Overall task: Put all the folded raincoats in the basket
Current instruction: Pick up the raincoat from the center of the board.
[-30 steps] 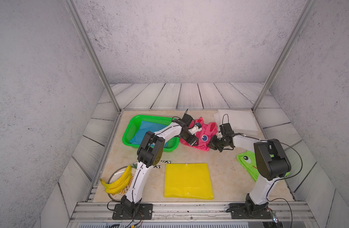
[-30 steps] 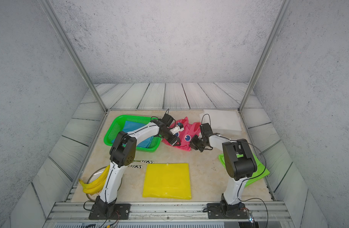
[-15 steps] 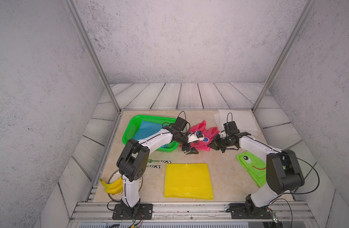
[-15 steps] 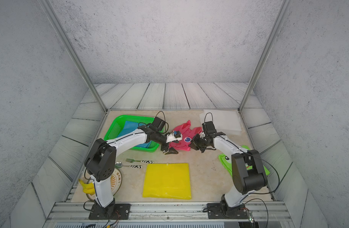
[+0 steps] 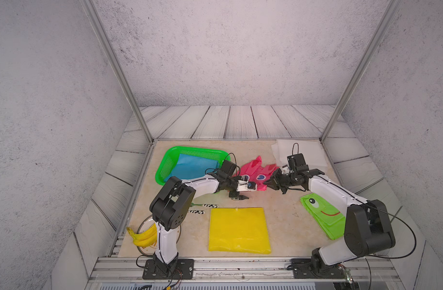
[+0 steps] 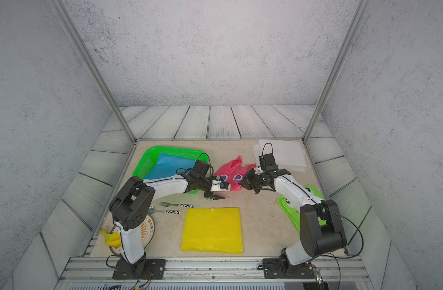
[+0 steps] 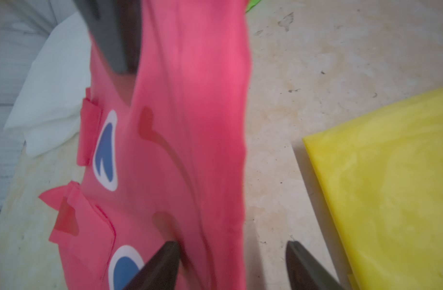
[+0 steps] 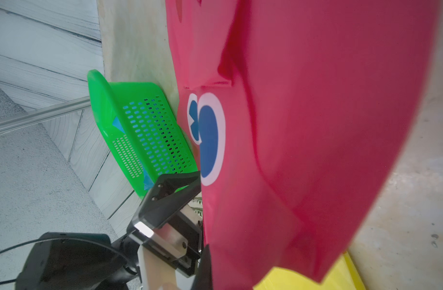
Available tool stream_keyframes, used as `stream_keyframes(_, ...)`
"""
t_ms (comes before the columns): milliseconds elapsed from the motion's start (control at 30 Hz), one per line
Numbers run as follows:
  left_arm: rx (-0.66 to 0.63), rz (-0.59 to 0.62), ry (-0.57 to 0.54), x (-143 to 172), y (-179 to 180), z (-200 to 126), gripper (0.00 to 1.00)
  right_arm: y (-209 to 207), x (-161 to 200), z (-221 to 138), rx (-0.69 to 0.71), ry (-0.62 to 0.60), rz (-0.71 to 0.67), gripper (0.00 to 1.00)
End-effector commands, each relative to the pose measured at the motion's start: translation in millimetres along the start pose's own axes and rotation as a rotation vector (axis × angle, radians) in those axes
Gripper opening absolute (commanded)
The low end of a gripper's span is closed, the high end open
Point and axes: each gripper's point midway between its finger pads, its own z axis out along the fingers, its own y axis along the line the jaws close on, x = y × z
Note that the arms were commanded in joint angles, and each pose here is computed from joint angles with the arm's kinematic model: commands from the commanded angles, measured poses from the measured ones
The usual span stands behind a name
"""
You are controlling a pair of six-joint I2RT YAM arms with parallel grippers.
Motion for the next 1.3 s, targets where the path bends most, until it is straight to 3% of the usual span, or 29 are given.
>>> stream_keyframes(0, -0.155, 0.028, -0.022, -8.2, 30.5, -1.8, 0.54, 7.2, 9.0, -12.0, -0.029, 0.004, 0.001, 0.00)
stream_keyframes(133, -0.233, 0.055, -0.061, -20.1, 43.0, -11.1, 0.19, 10.3, 12.8, -21.9, -0.035, -0.014, -0.012, 0.00)
stream_keyframes(200, -0.253, 0.057, -0.058, -23.3, 48.0, -15.1, 0.11, 13.8, 14.9, -26.2, -0.047, -0.018, -0.030, 0.00)
stream_keyframes(267, -0.276, 0.038, -0.040, -25.7, 55.2, -21.3, 0.00, 19.6, 17.0, -33.0, -0.066, -0.031, -0.063, 0.09)
stream_keyframes(467, -0.220, -0.017, 0.056, -32.1, 55.2, -45.1, 0.00, 44.7, 28.8, -69.5, -0.135, -0.109, -0.265, 0.54)
stream_keyframes(567, -0.247, -0.045, 0.089, -38.0, 69.3, -62.3, 0.00, 47.7, 39.7, -90.5, -0.122, -0.146, -0.360, 0.64)
stream_keyframes(1000, -0.453, -0.124, 0.193, -50.6, 161.1, -169.6, 0.00, 64.1, 52.0, -128.9, -0.148, -0.274, -0.635, 0.70)
stream_keyframes(1267, -0.707, -0.086, 0.332, -3.5, 226.2, -243.6, 0.00, 85.8, 47.4, -132.5, -0.212, -0.305, -0.688, 0.70)
